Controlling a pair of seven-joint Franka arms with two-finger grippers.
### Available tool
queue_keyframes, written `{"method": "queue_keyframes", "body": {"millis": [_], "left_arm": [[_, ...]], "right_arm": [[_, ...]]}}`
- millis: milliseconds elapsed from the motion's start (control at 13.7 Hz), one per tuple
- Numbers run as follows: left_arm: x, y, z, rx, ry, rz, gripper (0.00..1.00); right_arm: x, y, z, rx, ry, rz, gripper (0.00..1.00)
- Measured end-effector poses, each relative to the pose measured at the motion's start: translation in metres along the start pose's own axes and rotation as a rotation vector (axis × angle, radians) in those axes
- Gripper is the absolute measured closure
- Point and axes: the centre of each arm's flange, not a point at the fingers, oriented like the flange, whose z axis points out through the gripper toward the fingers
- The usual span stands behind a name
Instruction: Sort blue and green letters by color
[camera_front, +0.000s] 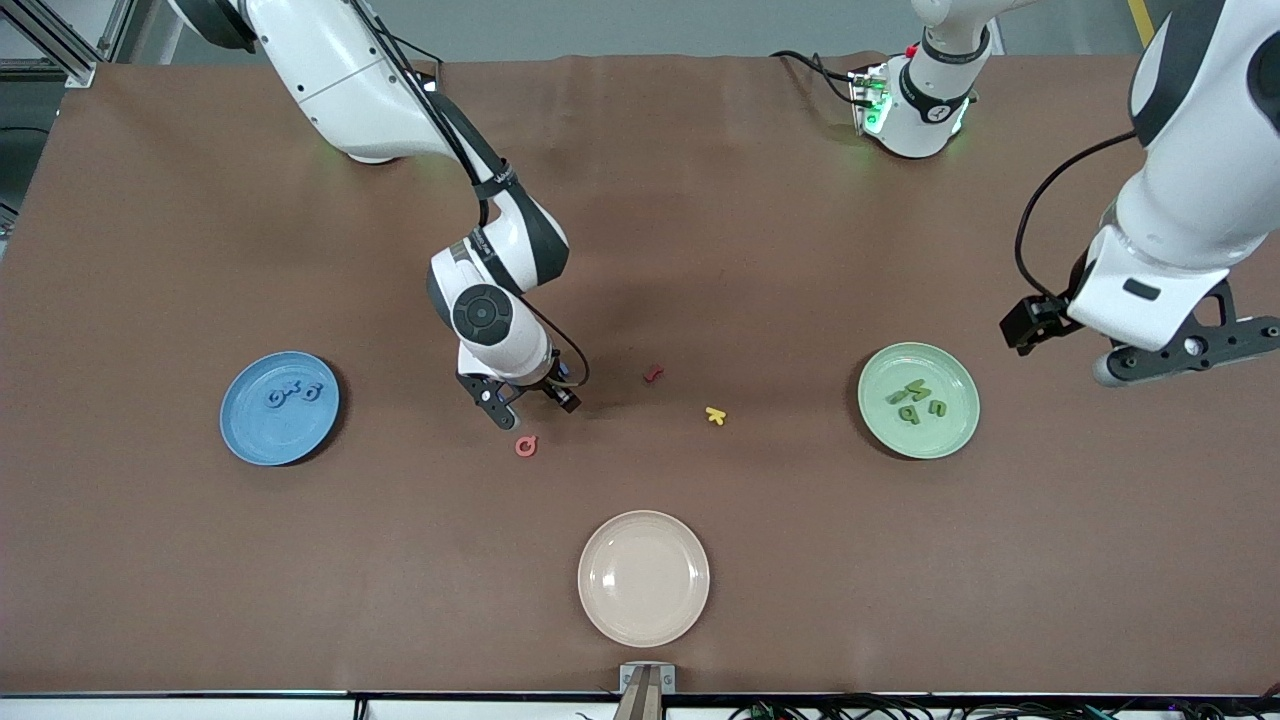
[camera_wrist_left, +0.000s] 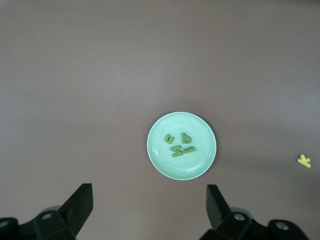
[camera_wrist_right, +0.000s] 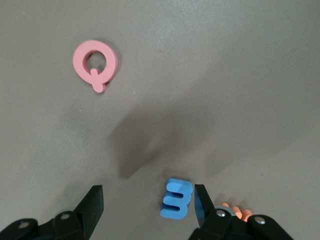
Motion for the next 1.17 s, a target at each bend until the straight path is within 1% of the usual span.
{"method": "queue_keyframes", "body": {"millis": [146,219,292,438,584,804,1169], "left_arm": [[-0.006,-0.022,-0.016,-0.026,-0.007,0.051,0.0],[-0.011,-0.037,-0.022,-0.058,-0.025,0.059,0.0],[-0.015,-0.054,-0.025,-0.085,-0.043,0.066,0.0],[-0.024,-0.087,-0.022,-0.125,-0.071,0.075,0.0],[-0.034,-0.104,-0.018,-0.147,-0.088,0.075,0.0],[-0.042,-0.102,-0.024,-0.146,-0.081,0.082,0.0],[-0.045,-0.098,-0.028,-0.147,-0.074,0.088,0.0]], "right_arm": [[0.0,0.0,0.001,-0.003,0.0,0.0,0.33],[-0.001,0.0,0.002,-0.005,-0.001,0.0,0.33],[-0.001,0.001,0.003,-0.007,-0.001,-0.001,0.4],[-0.003,0.001,0.005,-0.015,-0.003,-0.003,0.42],[-0.007,0.002,0.009,-0.029,-0.006,0.006,0.42],[-0.013,0.005,0.013,-0.063,-0.013,0.013,0.42],[-0.015,0.009,0.018,-0.079,-0.016,0.014,0.43]]}}
